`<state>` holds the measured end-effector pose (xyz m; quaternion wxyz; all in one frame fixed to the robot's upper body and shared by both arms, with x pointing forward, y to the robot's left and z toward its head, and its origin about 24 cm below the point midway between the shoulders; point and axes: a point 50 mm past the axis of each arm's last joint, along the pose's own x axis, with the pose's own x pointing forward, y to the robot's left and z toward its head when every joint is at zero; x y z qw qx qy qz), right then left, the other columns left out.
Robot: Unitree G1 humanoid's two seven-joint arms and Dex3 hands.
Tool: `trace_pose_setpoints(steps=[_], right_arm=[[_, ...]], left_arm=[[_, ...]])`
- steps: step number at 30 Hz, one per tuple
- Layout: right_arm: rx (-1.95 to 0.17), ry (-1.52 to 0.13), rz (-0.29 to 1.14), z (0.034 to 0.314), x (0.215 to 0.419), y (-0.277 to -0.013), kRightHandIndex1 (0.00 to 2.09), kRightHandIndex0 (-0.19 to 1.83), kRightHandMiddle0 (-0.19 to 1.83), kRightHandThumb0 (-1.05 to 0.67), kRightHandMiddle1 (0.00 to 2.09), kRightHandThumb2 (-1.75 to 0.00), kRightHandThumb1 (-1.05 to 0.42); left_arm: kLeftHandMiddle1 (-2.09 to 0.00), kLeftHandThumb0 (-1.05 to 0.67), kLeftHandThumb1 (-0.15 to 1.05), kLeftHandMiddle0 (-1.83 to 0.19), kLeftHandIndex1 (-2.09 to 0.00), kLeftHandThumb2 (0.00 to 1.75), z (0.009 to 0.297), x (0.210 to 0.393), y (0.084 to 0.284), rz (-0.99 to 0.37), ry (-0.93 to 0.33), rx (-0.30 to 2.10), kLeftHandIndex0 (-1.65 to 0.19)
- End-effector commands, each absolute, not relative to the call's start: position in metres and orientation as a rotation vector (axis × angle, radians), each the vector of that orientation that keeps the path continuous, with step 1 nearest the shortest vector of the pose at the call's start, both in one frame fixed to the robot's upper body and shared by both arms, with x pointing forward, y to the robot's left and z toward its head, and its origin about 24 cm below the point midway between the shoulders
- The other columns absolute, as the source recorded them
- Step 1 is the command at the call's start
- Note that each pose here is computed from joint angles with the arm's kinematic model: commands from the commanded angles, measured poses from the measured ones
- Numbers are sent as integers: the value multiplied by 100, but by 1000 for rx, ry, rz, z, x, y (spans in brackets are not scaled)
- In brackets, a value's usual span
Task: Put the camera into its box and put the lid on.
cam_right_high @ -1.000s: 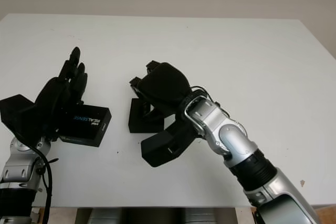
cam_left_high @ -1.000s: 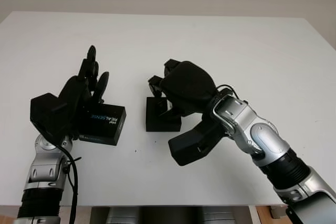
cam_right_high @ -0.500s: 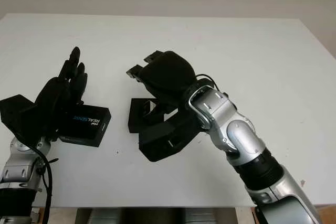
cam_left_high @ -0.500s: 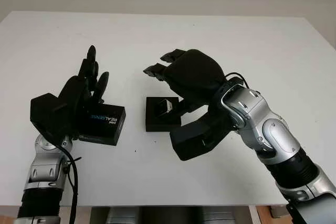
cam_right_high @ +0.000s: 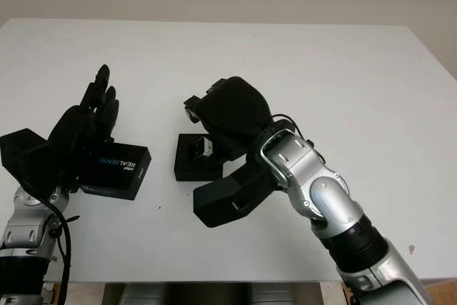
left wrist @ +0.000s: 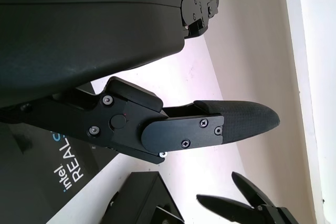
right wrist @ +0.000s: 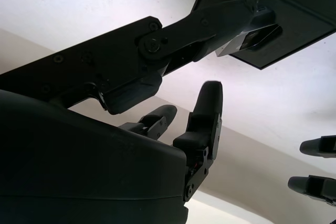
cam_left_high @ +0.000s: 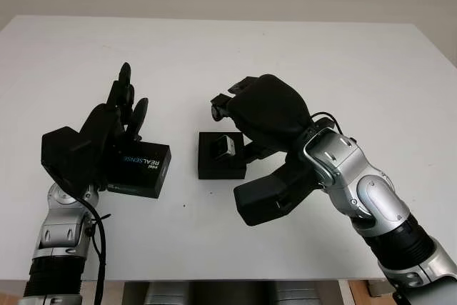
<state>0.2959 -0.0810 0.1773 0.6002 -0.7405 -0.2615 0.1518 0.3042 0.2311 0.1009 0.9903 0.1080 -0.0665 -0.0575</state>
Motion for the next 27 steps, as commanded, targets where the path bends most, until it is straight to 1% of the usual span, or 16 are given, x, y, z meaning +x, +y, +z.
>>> trace_pose_setpoints(steps=[1, 5, 6, 8, 9, 12, 19, 27], right_arm=[[-1694, -587, 330, 173, 298, -85, 28, 54, 44, -86, 119, -5, -96], [-1655, -596, 305, 168, 299, -86, 34, 56, 45, -86, 125, -5, -95], [-1646, -600, 300, 167, 300, -86, 39, 54, 46, -86, 127, -5, -95], [-1632, -607, 288, 164, 301, -87, 63, 44, 47, -86, 133, -5, -94], [-1629, -608, 285, 164, 302, -87, 71, 41, 47, -86, 135, -5, -94], [-1621, -602, 283, 161, 304, -88, 88, 33, 47, -86, 140, -5, -93], [-1609, -584, 296, 156, 307, -87, 103, 26, 44, -87, 141, -5, -92], [-1620, -574, 323, 154, 308, -85, 108, 21, 43, -89, 142, -6, -94]], left_arm=[[0, -87, 105, 19, 0, 52, 107, 306, 229, -123, -159, 212, 19], [0, -88, 105, 19, 0, 52, 108, 306, 229, -120, -164, 217, 19], [0, -88, 105, 19, 0, 52, 108, 306, 229, -119, -163, 220, 19], [0, -88, 105, 19, 0, 52, 108, 306, 229, -122, -160, 228, 19], [0, -88, 105, 19, 0, 53, 107, 306, 229, -120, -159, 228, 19], [0, -87, 105, 19, 0, 52, 107, 306, 229, -119, -158, 230, 19], [0, -88, 105, 19, 0, 50, 107, 306, 229, -115, -164, 222, 19], [0, -88, 105, 19, 0, 51, 106, 306, 230, -113, -161, 220, 19]])
